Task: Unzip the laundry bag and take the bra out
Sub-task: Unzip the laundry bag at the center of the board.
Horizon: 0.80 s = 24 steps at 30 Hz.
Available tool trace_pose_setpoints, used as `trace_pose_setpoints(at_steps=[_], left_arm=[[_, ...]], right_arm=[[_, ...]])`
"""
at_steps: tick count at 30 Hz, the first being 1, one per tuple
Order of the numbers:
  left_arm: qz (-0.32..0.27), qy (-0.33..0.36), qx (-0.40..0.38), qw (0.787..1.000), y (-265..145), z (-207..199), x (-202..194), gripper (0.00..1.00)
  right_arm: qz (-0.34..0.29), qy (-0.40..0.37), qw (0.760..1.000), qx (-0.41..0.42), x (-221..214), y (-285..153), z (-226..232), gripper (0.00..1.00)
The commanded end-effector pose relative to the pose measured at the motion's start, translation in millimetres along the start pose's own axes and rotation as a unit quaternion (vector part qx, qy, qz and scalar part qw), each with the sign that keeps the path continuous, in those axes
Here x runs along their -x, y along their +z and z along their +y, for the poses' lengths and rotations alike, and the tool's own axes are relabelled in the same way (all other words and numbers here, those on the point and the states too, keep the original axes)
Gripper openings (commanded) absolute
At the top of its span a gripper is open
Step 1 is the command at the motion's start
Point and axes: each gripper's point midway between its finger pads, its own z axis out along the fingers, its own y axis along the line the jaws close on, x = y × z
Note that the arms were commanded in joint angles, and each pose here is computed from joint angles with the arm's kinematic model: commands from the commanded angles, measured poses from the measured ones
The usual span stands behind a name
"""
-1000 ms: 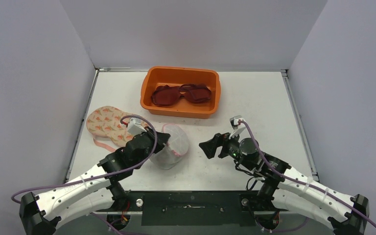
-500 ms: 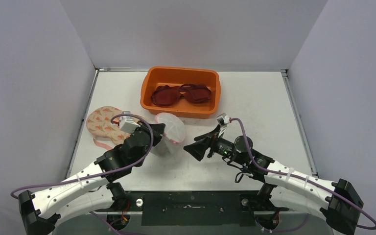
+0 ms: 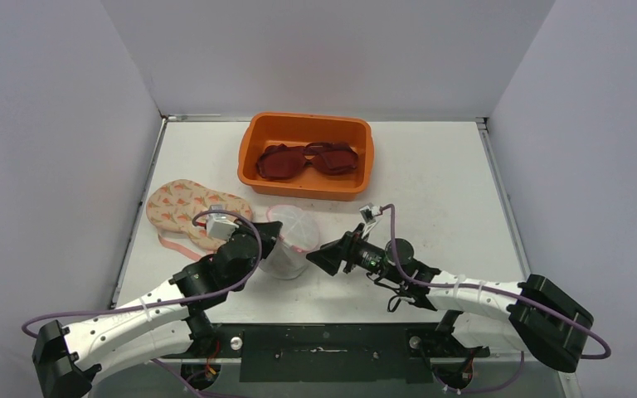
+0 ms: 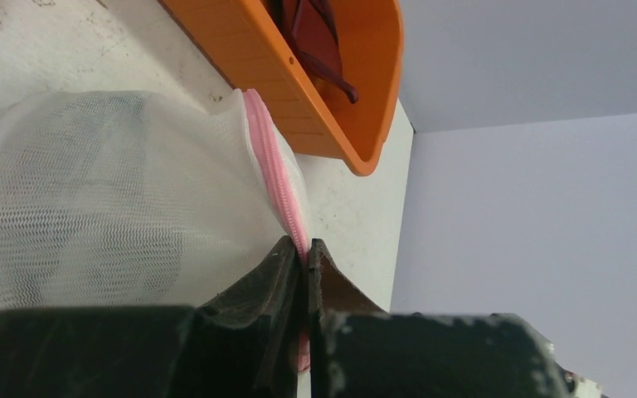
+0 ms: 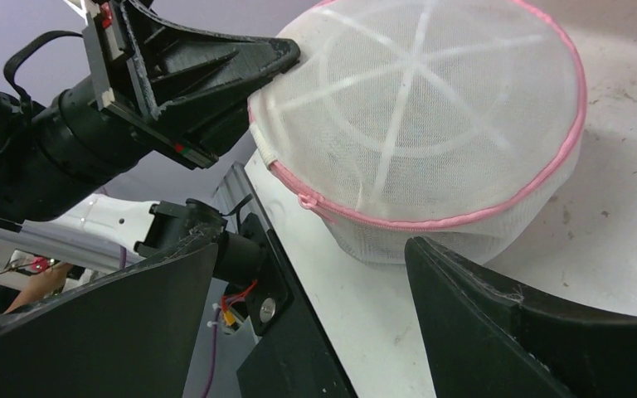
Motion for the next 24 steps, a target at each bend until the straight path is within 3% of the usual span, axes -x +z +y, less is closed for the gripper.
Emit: trace_pose_setpoints(at_steps=[1, 12, 24], left_arm=[[-0.01, -0.054, -0.015, 0.998, -3, -14, 7, 0.0], [0.0, -0.058, -0.012, 0.998, -6, -6, 4, 0.0], [-0.008, -0.06, -0.012, 0.998, -7, -4, 9, 0.0]], right_arm=[[-0.018, -0.004, 0.997, 0.076, 18, 12, 38, 0.85], [0.013, 0.013, 0.995, 0.098, 4, 30, 43, 0.66], [0.04, 0.027, 0.994, 0.094, -11, 34, 37, 0.67]])
